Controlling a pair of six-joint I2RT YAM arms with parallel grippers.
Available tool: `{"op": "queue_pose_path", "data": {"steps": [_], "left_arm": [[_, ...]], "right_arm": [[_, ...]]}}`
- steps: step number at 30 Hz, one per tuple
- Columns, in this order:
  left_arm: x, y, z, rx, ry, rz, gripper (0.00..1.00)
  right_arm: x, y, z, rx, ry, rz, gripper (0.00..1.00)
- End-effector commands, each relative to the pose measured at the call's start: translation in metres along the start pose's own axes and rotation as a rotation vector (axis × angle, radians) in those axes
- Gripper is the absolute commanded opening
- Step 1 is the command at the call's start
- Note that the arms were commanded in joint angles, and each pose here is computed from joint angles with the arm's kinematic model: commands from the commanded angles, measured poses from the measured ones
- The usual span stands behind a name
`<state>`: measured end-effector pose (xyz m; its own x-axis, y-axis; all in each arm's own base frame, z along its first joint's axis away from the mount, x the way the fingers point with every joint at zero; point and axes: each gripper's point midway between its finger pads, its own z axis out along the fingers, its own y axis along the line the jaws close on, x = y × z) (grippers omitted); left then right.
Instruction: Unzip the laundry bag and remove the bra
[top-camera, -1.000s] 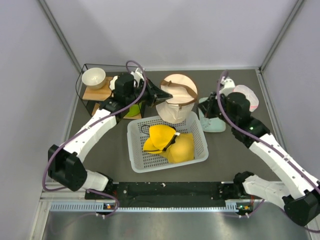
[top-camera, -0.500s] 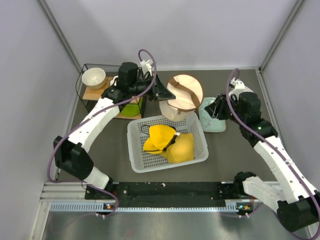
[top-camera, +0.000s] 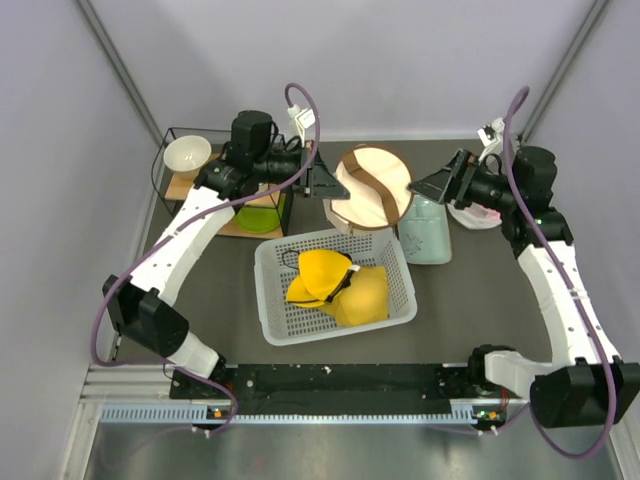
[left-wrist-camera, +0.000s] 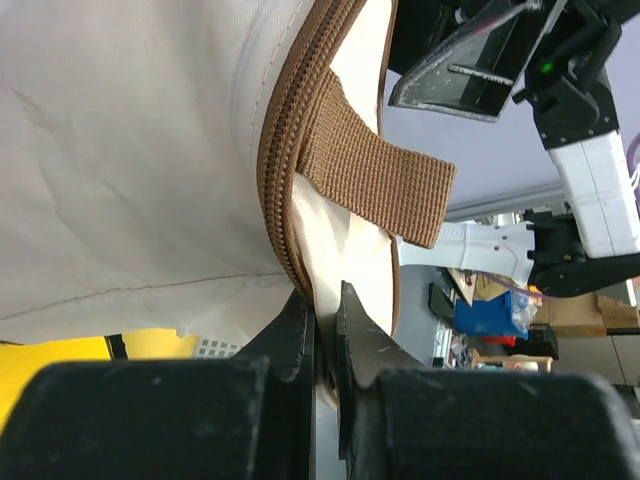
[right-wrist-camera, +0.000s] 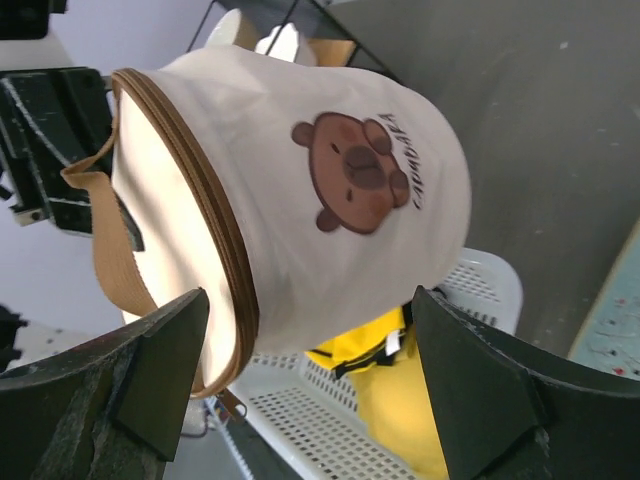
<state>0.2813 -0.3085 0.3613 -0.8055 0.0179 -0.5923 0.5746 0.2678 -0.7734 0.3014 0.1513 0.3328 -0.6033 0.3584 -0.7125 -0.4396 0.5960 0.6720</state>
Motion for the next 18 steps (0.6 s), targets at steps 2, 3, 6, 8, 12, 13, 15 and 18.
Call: {"op": "queue_pose_path", "data": {"steps": [2,3,6,8,12,13,15,18], "left_arm": [[-0.007,-0.019,-0.005,0.051,0.003,0.104,0.0],[-0.008,-0.017,-0.005,0.044,0.0,0.102,0.0],[-0.009,-0.017,-0.001,0.054,0.016,0.095,0.0],[-0.009,-0.014,0.003,0.06,0.029,0.091,0.0],[-0.008,-0.02,0.01,0.091,0.055,0.099,0.0],[-0.009,-0.016,0.013,0.086,0.062,0.089,0.0],[-0.021,-0.007,0.016,0.015,0.014,0.091,0.03],[-0.042,0.013,0.01,-0.17,-0.101,0.07,0.68]], "right_arm": [[-0.015,0.042,0.005,-0.222,0.029,-0.001,0.84],[-0.013,0.043,0.006,-0.225,0.032,-0.003,0.83],[-0.009,0.044,0.012,-0.223,0.038,-0.011,0.77],[-0.006,0.044,0.017,-0.219,0.044,-0.008,0.68],[-0.005,0.044,0.026,-0.235,0.042,0.039,0.14],[-0.006,0.043,0.029,-0.231,0.036,0.047,0.01],[-0.013,0.034,0.032,-0.172,-0.009,0.088,0.0],[-0.026,0.015,0.032,-0.045,-0.122,0.175,0.0]]}}
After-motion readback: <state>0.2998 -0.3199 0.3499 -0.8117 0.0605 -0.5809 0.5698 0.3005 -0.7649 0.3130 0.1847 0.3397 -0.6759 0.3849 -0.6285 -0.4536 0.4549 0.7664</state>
